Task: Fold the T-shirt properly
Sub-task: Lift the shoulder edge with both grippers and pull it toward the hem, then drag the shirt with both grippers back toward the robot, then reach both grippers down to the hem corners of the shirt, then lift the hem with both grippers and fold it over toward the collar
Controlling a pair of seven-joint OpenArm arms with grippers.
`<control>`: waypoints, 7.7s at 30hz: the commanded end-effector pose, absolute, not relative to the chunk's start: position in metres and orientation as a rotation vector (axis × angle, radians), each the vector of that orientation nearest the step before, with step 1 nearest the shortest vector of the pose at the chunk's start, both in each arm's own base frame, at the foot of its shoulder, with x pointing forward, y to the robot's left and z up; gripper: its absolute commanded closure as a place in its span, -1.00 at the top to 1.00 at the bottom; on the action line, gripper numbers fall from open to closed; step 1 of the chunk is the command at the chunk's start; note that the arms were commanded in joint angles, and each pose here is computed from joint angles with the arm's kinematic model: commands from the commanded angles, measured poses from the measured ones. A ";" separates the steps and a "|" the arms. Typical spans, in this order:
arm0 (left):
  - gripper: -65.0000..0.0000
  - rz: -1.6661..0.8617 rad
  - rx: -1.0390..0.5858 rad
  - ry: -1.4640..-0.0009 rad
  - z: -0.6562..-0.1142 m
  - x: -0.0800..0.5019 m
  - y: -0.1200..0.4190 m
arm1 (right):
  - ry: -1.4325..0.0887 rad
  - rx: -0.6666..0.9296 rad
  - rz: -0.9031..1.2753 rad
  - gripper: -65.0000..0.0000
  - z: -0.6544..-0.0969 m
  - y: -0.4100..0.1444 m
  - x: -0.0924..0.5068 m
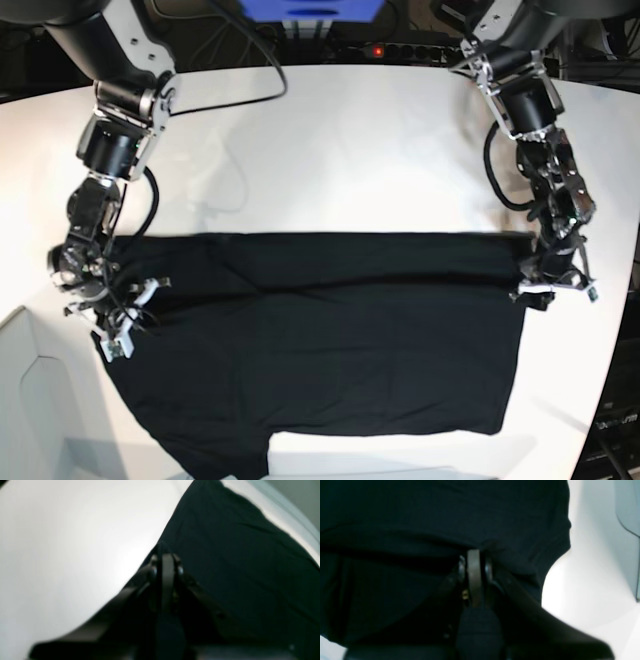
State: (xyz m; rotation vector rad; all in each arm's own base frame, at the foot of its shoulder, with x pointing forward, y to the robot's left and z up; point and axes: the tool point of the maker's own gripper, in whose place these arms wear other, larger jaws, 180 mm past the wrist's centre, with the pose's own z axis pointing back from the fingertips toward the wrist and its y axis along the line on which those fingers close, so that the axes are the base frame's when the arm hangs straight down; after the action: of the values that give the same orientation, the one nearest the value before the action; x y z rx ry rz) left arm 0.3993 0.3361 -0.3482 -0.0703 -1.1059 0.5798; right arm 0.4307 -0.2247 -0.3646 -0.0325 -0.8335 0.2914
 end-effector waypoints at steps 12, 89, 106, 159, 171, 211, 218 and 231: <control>0.14 0.540 -0.029 -1.197 -0.319 0.392 0.346 | -0.944 -0.090 0.296 -0.09 -0.326 -0.234 0.437; -1.00 0.387 -0.053 -1.060 -0.291 0.369 0.309 | -0.762 -0.475 0.229 -1.00 -0.254 -0.382 0.405; -1.00 0.407 0.018 -0.843 -0.363 0.260 0.312 | -0.513 -0.511 0.196 -1.00 -0.344 -0.390 0.245; 0.58 0.420 0.134 -1.020 -0.290 0.240 0.326 | -0.753 -0.417 0.149 0.02 -0.320 -0.343 0.300; 0.59 0.449 -0.038 -1.043 -0.304 0.361 0.317 | -0.908 -0.057 0.128 0.02 -0.338 -0.301 0.458; -0.69 0.305 -0.021 -0.916 -0.414 0.458 0.268 | -0.913 0.030 0.014 -0.72 -0.426 -0.298 0.451; -1.00 0.306 -0.025 -0.920 -0.411 0.459 0.267 | -0.927 0.027 0.009 -1.00 -0.423 -0.300 0.453; -1.00 0.323 0.004 -1.086 -0.342 0.424 0.285 | -1.133 -0.048 0.012 -1.00 -0.368 -0.328 0.442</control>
State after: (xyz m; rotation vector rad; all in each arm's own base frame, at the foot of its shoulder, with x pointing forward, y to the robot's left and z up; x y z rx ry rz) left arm 0.4164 0.2788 -0.3581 -0.0078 -1.0357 0.3239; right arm 0.4311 -0.3188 -0.3909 -0.0348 -1.0659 0.0117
